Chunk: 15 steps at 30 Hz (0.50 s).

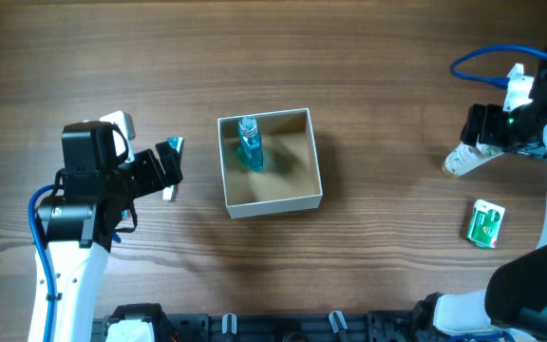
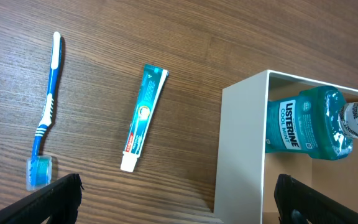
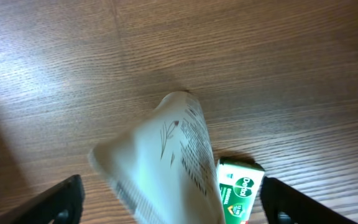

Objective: Pack container
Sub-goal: 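Grasp the white Pantene tube with the right gripper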

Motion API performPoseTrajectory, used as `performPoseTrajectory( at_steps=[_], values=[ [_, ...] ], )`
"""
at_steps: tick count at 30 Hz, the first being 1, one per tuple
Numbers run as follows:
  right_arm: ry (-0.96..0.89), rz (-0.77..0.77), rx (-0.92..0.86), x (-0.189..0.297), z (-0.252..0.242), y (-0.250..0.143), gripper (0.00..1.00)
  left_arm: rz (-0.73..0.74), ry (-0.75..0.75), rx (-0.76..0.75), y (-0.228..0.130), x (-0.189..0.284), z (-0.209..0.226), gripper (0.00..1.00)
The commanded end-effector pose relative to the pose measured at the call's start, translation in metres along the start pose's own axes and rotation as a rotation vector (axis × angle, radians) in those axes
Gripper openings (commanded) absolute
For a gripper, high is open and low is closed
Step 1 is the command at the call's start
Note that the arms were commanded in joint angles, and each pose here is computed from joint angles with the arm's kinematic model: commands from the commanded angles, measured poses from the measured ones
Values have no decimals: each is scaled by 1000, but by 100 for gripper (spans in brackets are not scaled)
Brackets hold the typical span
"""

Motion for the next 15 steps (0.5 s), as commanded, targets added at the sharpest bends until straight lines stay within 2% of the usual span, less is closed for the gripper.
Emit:
performPoseTrajectory(
  at_steps=[1,3,5,6,7,12,15],
  values=[
    [27,15,1,-11,0,2,82,7,-43,-1,2,3,-7,100],
    [30,23,1,-13,0,2,75,7,-43,-1,2,3,-7,100],
    [32,27,0,-15,0,3,63,7,-44,-1,1,3,-7,100],
    [31,27,0,-15,0,3,56,7,-44,-1,1,3,-7,100],
    [31,27,0,-15,0,3,40,7,-43,-1,2,3,-7,100],
    [28,20,-3,-15,-1,4,23,7,-44,-1,1,3,-7,100],
    [27,17,-4,-15,-1,5,17,7,-44,-1,1,3,-7,100]
  ],
)
Point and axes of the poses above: each gripper's point midway between its finger pads, its own x axis back along the fingers, its own z axis along the line the jaws close on, y = z × x, the point moved 7 cm from there along x, back along the fingers, and after that the axes turned 14 degrees about x, right-handed, at the moved point
